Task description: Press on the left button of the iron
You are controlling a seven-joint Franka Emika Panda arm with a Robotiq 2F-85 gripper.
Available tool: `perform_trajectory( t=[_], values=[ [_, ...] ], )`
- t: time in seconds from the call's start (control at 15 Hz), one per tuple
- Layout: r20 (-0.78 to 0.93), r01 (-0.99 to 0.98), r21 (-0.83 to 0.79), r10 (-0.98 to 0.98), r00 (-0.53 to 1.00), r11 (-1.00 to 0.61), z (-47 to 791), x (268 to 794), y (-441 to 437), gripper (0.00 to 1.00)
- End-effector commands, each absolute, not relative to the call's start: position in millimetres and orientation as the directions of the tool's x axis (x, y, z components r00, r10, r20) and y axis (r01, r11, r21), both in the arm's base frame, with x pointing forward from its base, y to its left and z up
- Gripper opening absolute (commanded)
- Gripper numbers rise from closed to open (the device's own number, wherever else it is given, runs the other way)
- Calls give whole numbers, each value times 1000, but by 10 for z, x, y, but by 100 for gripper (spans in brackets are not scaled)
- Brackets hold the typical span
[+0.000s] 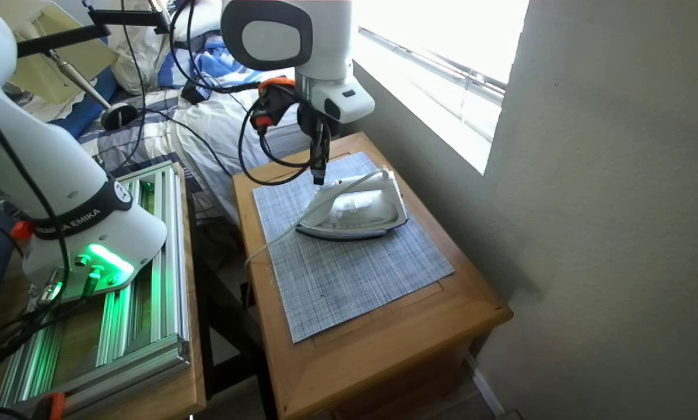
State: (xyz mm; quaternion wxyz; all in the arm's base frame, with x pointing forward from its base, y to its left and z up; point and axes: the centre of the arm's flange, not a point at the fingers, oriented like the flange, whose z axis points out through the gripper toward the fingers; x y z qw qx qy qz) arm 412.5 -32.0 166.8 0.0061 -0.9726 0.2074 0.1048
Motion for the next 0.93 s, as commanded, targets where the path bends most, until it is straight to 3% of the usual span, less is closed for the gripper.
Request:
perform_trajectory(
  t=[0.0,0.6,0.67,0.73,0.87],
  values=[
    [-168,-415,51,-418,893,-908,1844,4090,-301,0],
    [-111,-432,74,-438,892,-899,2101,4098,-289,0],
    [-106,-431,66,-436,894,-900,2125,4099,-283,26],
    [-104,-430,64,-435,894,-900,2144,4101,-285,28],
    [-90,-432,64,-436,895,-900,2194,4096,-284,41]
  ],
)
